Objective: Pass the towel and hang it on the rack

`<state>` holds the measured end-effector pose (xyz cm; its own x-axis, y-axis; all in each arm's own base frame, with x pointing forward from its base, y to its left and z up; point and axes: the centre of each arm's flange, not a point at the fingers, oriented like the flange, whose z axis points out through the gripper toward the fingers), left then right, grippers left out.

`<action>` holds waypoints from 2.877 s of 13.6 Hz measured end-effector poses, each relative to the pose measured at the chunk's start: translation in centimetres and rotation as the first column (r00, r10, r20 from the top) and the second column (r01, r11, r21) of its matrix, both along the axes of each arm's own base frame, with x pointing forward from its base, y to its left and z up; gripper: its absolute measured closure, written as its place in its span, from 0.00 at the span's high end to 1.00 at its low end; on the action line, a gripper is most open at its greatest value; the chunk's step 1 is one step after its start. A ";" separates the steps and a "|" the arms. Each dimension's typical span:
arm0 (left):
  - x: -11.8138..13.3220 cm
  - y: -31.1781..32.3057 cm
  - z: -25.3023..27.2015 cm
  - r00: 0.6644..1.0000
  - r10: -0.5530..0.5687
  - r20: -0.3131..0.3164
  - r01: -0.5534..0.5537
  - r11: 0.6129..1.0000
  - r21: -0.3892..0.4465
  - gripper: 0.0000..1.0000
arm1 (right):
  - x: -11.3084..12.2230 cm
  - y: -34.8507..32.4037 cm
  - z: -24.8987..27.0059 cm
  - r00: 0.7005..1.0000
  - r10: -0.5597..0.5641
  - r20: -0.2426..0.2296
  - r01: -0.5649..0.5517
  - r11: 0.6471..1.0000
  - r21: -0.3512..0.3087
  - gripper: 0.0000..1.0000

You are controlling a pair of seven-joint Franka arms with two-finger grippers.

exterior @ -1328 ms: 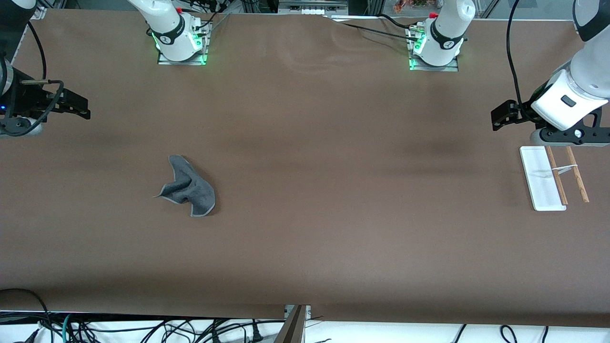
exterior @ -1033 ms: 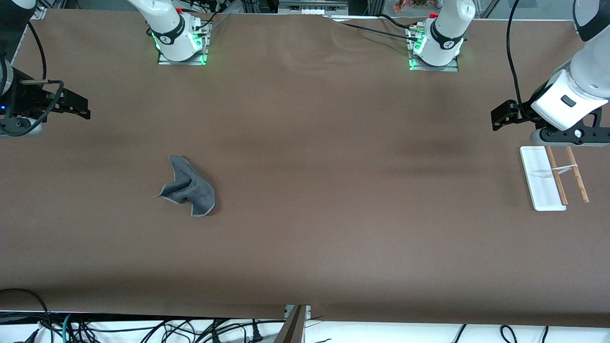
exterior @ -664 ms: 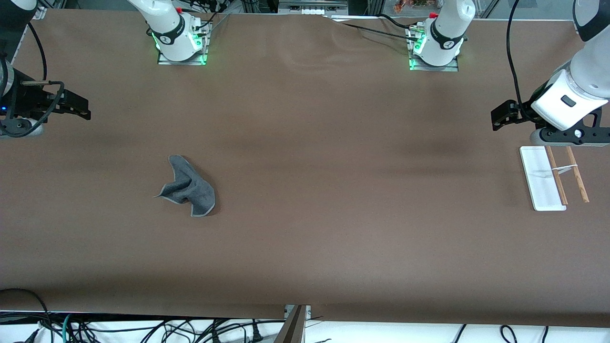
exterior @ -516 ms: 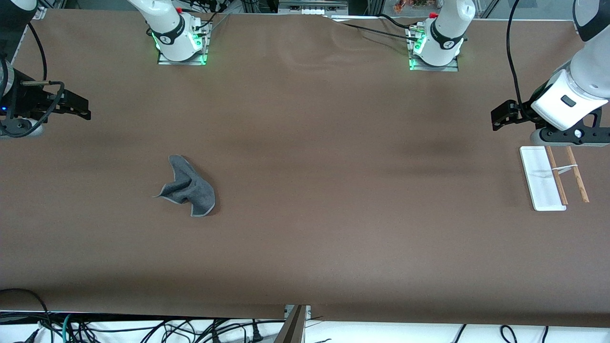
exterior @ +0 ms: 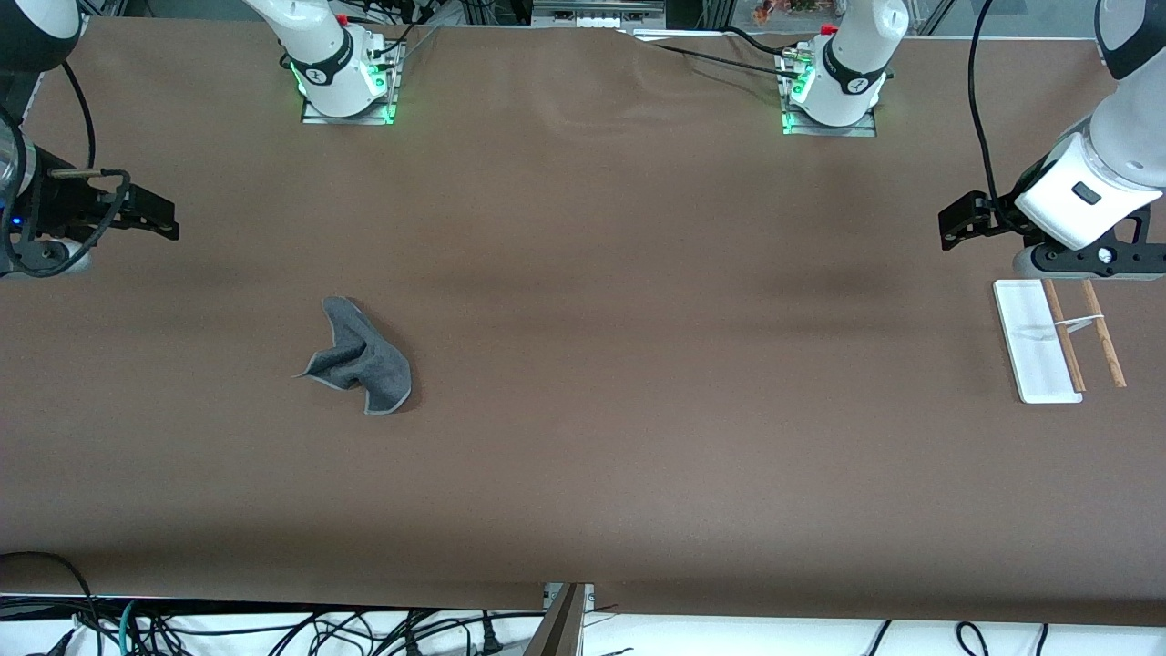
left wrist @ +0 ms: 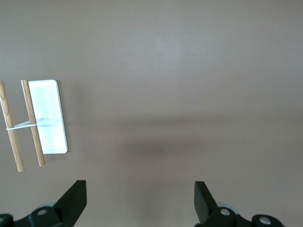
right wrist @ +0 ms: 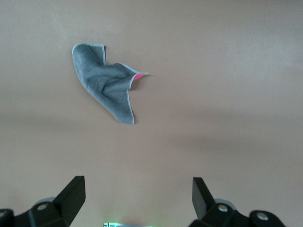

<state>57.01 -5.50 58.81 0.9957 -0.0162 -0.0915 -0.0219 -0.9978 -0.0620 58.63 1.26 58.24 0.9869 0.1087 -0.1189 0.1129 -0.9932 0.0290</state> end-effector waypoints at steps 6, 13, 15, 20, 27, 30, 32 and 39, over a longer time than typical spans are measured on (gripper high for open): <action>0.6 0.0 -0.5 1.000 0.000 -0.001 0.000 1.000 0.000 1.00 | 3.6 0.2 -7.8 0.998 0.006 -0.070 -0.006 1.000 0.008 1.00; 3.2 0.2 -1.0 1.000 0.007 0.013 -0.007 1.000 -0.003 1.00 | 7.1 0.7 -17.4 0.994 0.018 -0.106 -0.016 1.000 0.022 1.00; 3.9 0.2 -1.3 1.000 0.009 0.014 -0.009 1.000 -0.003 1.00 | 7.9 0.7 -20.8 0.993 0.018 -0.120 -0.015 1.000 0.026 1.00; 4.4 0.2 -1.5 1.000 0.010 0.015 -0.010 1.000 -0.003 1.00 | 8.9 0.8 -27.2 0.989 0.011 -0.146 -0.006 0.999 0.032 1.00; 4.4 0.3 -1.4 1.000 0.011 0.018 -0.011 1.000 -0.004 1.00 | 9.6 0.7 -34.1 0.988 0.001 -0.153 0.005 0.999 0.038 1.00; 4.4 0.3 -1.4 1.000 0.011 0.018 -0.011 1.000 -0.004 1.00 | 9.5 0.7 -36.4 0.986 0.000 -0.167 0.007 0.999 0.040 1.00; 4.4 0.3 -1.4 1.000 0.011 0.018 -0.011 1.000 -0.004 1.00 | 9.5 0.7 -37.2 0.986 -0.002 -0.170 0.009 0.999 0.041 1.00; 4.4 0.3 -1.4 1.000 0.011 0.018 -0.011 1.000 -0.004 1.00 | 9.3 0.6 -38.8 0.984 -0.007 -0.178 0.015 0.999 0.045 0.91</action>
<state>61.41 -5.22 57.45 0.9973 -0.0054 -0.0738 -0.0097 -0.9982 -0.0587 67.98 1.87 19.46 0.9516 0.1076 -0.2880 0.1016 -0.9942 -0.0359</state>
